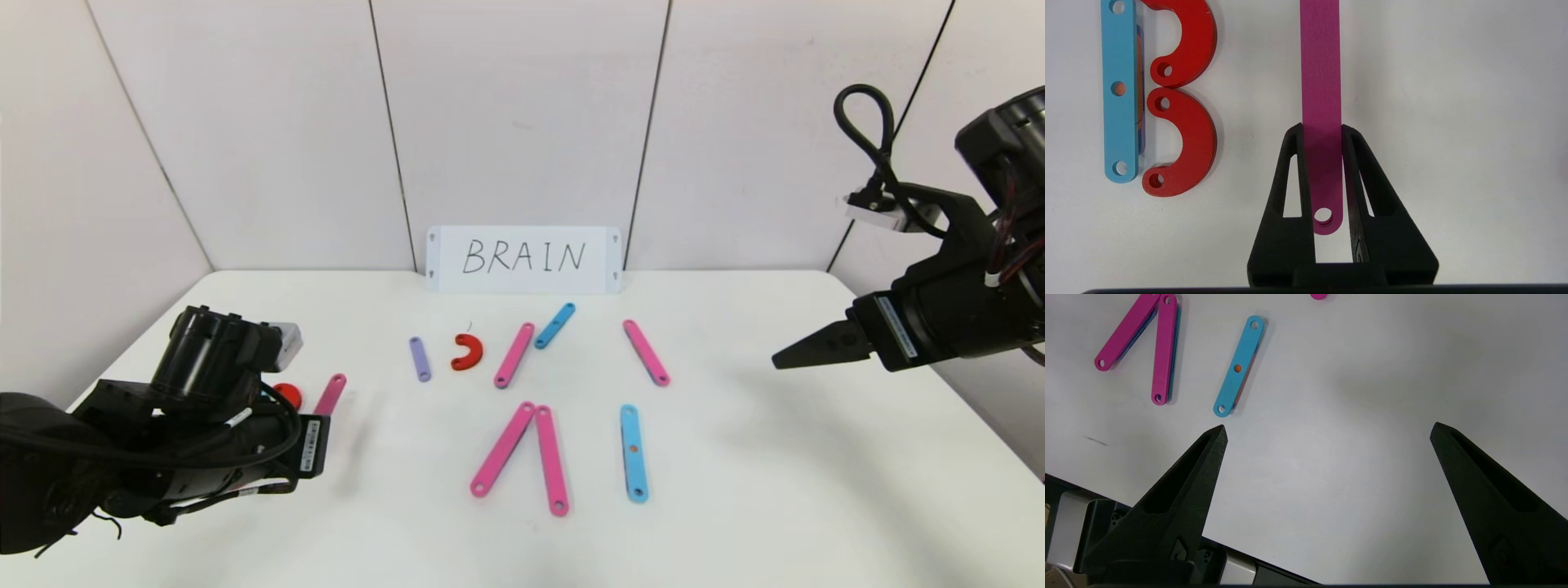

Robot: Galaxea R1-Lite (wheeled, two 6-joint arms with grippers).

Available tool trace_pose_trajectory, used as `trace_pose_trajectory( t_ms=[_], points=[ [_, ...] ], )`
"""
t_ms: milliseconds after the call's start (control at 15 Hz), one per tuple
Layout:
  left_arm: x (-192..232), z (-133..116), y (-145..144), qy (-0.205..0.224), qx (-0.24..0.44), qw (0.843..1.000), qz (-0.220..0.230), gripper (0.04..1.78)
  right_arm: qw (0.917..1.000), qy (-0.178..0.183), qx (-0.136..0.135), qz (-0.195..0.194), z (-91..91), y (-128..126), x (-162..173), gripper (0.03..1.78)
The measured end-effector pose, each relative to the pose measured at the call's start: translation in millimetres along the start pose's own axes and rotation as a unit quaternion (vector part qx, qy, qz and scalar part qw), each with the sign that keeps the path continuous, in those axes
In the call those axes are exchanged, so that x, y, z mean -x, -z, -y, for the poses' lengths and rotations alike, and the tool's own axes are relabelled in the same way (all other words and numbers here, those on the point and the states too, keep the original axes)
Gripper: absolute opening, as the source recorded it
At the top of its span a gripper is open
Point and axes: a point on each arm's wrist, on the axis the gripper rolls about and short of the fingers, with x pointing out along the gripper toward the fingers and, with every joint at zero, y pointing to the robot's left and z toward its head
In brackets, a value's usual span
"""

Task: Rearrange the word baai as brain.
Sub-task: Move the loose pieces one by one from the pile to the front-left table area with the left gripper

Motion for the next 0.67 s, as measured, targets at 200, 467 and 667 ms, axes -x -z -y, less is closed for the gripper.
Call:
trace_pose_trajectory(
  t_ms=[200,467,667],
  points=[
    [-5.8,0.2,3.5,-0.005,-0.001,1.000,-0.012,0.27,1.0000,0.000,0.000,0.000,0.0,0.1,-0.1,1.74],
    [-17.0,1.8,6.2,-0.007,-0.002,1.000,-0.019,0.27,1.0000,0.000,0.002,-0.001,0.0,0.4,-0.3,1.74],
    [-27.0,3.3,8.2,-0.002,0.000,1.000,-0.011,0.27,1.0000,0.000,0.002,-0.002,0.2,0.5,-0.3,1.74]
  ],
)
